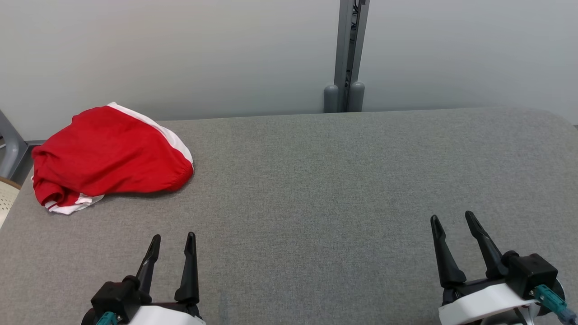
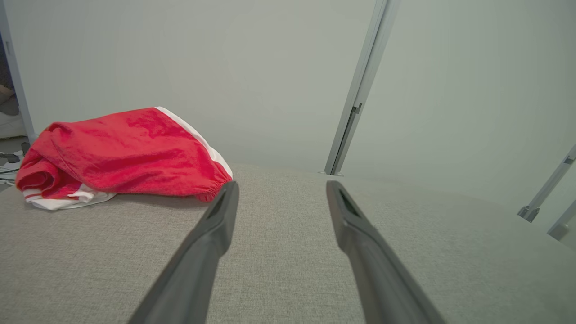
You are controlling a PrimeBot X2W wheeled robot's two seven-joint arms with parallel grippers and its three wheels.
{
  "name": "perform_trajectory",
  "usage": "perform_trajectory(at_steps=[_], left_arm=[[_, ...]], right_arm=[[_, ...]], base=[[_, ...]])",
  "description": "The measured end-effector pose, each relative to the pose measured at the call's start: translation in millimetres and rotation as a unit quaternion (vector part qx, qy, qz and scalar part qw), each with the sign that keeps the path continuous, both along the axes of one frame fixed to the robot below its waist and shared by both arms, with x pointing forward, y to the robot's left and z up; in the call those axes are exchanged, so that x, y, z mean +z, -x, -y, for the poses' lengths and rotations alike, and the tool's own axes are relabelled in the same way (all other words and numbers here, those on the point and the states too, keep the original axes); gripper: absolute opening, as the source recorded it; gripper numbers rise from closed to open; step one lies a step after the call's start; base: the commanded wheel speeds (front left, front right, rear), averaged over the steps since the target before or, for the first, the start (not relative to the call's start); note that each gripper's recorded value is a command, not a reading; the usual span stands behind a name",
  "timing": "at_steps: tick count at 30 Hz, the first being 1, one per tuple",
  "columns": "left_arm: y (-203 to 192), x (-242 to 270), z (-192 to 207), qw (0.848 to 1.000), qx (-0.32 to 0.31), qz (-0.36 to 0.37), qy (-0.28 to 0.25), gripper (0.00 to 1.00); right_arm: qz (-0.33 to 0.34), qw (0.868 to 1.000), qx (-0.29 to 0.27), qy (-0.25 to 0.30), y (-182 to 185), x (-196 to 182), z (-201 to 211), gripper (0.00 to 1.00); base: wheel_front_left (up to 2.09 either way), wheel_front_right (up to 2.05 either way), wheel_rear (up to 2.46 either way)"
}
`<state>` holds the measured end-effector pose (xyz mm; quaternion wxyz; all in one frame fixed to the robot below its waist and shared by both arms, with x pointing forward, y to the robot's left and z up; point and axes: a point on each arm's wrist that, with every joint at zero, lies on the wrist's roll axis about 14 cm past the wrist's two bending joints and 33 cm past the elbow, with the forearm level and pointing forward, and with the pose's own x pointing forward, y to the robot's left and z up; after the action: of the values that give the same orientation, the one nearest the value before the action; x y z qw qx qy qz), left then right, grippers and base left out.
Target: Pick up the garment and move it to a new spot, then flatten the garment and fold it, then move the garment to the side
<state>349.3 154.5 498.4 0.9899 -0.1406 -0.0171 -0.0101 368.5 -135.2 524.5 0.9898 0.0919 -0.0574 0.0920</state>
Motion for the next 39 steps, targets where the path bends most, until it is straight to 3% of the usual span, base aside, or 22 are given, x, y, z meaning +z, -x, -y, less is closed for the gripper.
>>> perform_trajectory(at_steps=[14,39], left_arm=[[4.3,-9.8,0.2,0.999,0.007,-0.009,-0.036,1.00],[5.0,-12.8,-3.4,0.999,0.012,-0.014,-0.037,1.00]], right_arm=[[0.007,0.999,0.009,0.042,0.5,-3.1,-5.2,1.00],[0.006,0.999,0.008,0.042,0.2,-3.8,-4.4,1.00]], base=[[0.00,0.00,0.00],[0.00,0.00,0.00]])
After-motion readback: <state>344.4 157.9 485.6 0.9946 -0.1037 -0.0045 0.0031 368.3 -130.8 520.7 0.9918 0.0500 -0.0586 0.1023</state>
